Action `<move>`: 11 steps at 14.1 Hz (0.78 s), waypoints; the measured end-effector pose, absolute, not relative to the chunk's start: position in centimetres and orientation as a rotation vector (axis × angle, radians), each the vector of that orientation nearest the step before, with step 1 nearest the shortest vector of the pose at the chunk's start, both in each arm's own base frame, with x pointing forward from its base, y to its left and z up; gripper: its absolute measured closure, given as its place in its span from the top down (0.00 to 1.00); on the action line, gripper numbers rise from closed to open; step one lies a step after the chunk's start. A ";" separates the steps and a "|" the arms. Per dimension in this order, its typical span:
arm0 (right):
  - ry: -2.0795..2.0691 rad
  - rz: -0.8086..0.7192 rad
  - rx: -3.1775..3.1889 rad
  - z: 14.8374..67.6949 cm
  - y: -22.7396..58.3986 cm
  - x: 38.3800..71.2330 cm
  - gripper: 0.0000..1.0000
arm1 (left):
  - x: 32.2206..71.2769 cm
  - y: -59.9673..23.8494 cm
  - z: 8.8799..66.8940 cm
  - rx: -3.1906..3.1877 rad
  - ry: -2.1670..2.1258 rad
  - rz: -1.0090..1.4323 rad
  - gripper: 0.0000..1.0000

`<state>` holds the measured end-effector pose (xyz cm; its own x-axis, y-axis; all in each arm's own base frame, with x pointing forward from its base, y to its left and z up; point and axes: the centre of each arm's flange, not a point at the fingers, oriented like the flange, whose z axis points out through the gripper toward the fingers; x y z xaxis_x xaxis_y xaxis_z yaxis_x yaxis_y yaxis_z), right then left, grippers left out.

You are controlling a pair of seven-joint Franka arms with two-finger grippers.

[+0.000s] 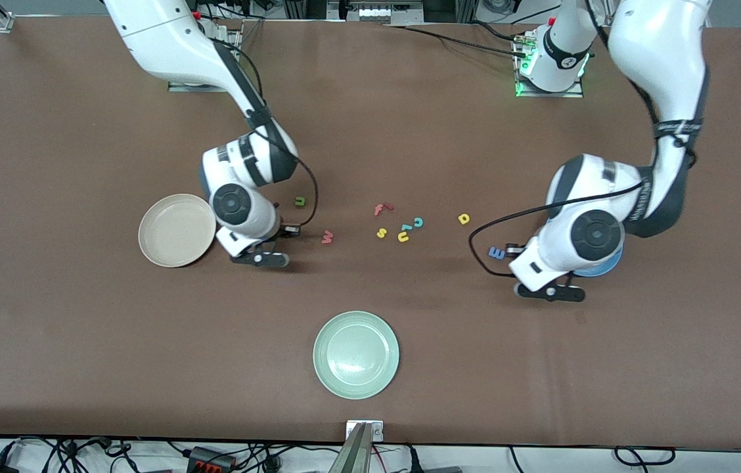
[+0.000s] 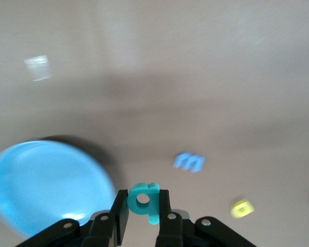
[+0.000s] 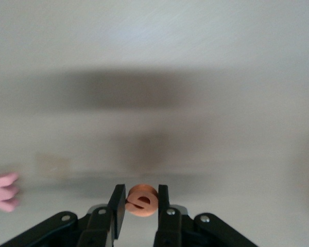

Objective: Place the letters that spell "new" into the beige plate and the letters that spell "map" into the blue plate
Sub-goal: 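Drop the e on the white plate while the left gripper drops the a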

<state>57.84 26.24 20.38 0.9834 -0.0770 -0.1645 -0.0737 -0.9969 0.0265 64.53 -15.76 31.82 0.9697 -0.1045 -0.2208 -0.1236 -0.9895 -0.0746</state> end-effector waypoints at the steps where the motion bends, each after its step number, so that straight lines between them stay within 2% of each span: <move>1: -0.121 -0.273 3.096 21.2 23.3 58.9 0.29 | 64.4 -14.2 32.0 -3.018 0.208 0.359 0.28; 3: -0.119 -0.310 3.069 22.2 17.3 60.3 0.29 | 63.9 -11.1 30.7 -3.008 0.253 0.425 0.28; 5: -0.116 -0.351 3.045 21.9 13.2 60.5 0.29 | 63.0 -8.6 28.4 -3.009 0.251 0.465 0.28; 10: -0.112 -0.448 3.009 20.5 10.4 59.1 0.29 | 58.9 -5.8 22.2 -3.045 0.280 0.350 0.28; 11: -0.112 -0.464 3.003 20.3 10.1 58.9 0.29 | 58.1 -5.5 21.3 -3.050 0.287 0.333 0.31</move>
<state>58.90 10.14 20.27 0.9508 -0.0878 -0.2972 -0.0572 -0.9923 0.1102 58.09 -5.55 21.29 0.9593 -0.1775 -0.2196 -0.1904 -0.9809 -0.0392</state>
